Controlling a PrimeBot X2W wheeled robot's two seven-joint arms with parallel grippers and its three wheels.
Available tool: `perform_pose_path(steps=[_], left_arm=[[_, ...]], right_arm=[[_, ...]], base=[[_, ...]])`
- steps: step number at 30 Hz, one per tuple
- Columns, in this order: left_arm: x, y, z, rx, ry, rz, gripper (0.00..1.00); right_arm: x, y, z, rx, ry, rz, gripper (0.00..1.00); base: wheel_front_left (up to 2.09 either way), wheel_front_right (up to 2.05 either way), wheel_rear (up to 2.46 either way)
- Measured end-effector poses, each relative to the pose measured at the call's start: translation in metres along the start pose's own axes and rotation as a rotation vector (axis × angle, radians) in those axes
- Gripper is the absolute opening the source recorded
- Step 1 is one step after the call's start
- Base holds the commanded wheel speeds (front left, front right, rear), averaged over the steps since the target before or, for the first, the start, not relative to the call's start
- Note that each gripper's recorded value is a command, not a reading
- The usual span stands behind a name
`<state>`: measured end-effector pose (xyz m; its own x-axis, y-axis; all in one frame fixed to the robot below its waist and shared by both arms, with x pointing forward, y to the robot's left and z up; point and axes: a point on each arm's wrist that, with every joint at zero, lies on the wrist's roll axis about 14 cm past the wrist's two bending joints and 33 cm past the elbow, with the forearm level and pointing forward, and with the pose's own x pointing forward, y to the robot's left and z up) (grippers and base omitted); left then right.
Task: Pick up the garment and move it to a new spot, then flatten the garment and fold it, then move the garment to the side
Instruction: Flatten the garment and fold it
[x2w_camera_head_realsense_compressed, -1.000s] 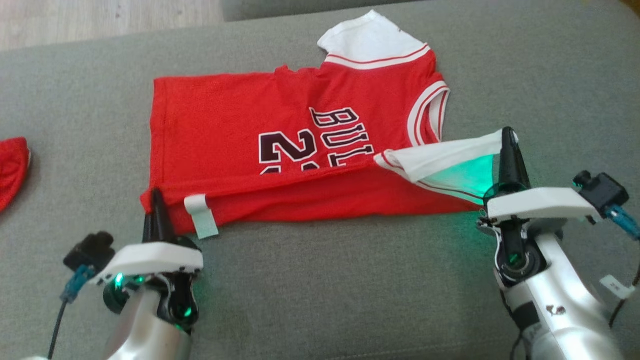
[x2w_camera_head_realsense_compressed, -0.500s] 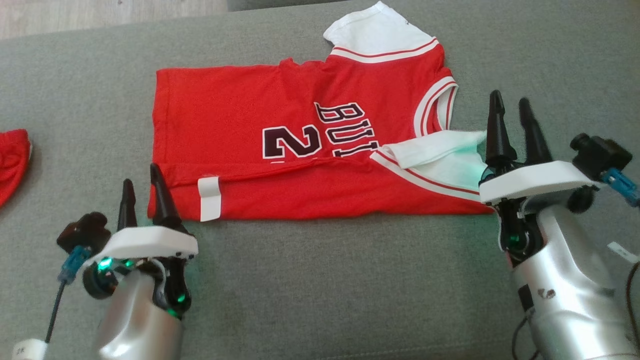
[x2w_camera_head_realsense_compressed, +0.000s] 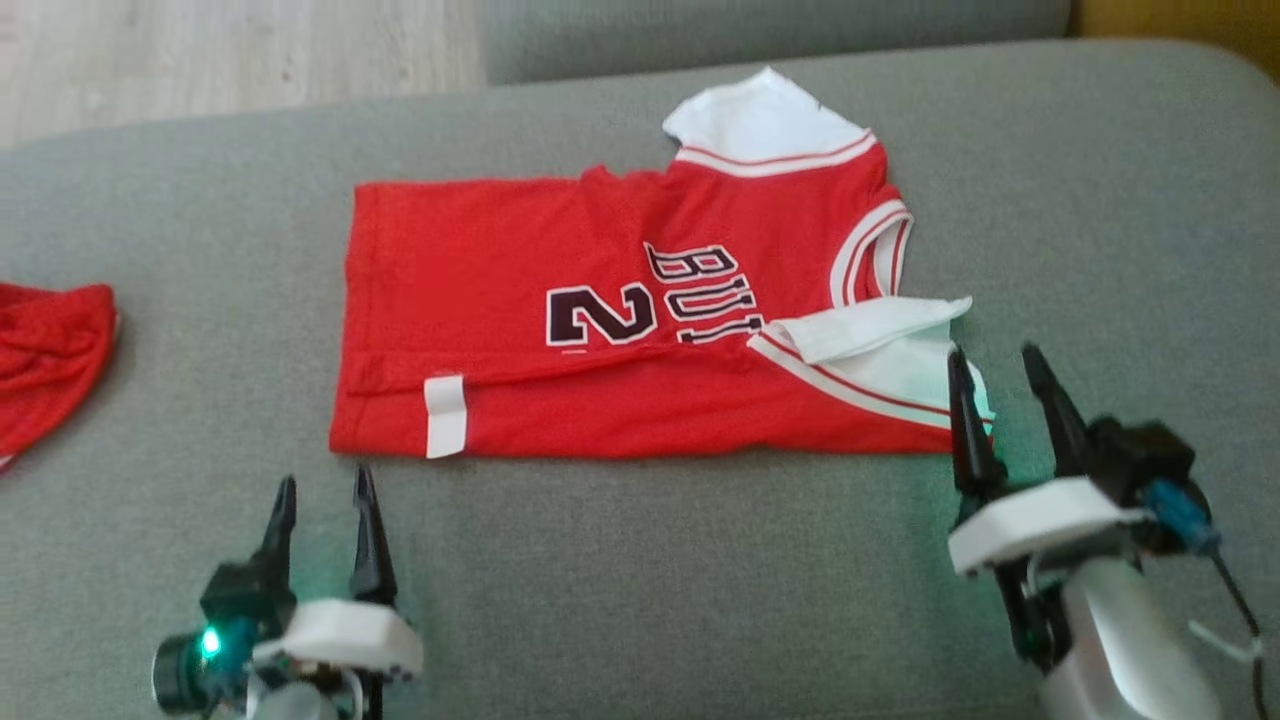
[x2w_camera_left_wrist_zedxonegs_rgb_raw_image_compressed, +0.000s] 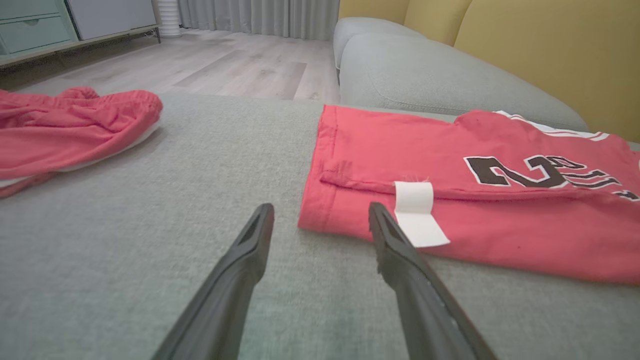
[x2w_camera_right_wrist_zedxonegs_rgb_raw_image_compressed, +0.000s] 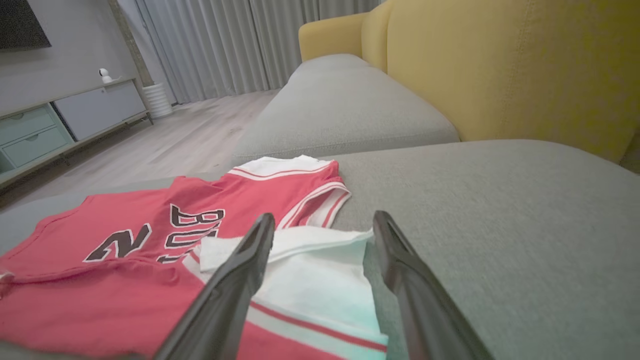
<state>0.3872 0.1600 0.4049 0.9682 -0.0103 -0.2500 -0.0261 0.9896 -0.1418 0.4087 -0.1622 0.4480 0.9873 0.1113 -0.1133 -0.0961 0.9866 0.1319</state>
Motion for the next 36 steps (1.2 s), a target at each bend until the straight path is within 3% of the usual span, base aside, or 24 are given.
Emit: perform_pose_path(steps=[11, 23, 28, 36], left_arm=[[-0.046, 0.014, -0.008, -0.01, -0.005, 0.042, 1.0], [-0.05, 0.009, -0.011, -0.035, 0.001, 0.035, 1.0], [-0.046, 0.004, -0.022, -0.042, 0.039, 0.016, 1.0], [-0.026, 0.004, -0.023, -0.053, 0.053, 0.013, 1.0]], right_arm=[[-0.04, 0.006, -0.019, 0.06, 0.037, -0.016, 1.0], [-0.045, 0.003, -0.031, 0.073, 0.073, -0.028, 1.0], [-0.039, -0.005, -0.053, 0.091, 0.15, -0.057, 1.0], [0.002, -0.01, -0.063, 0.099, 0.205, -0.072, 1.0]], base=[[0.0, 0.0, 0.0], [0.0, 0.0, 0.0], [0.0, 0.0, 0.0], [0.0, 0.0, 0.0]])
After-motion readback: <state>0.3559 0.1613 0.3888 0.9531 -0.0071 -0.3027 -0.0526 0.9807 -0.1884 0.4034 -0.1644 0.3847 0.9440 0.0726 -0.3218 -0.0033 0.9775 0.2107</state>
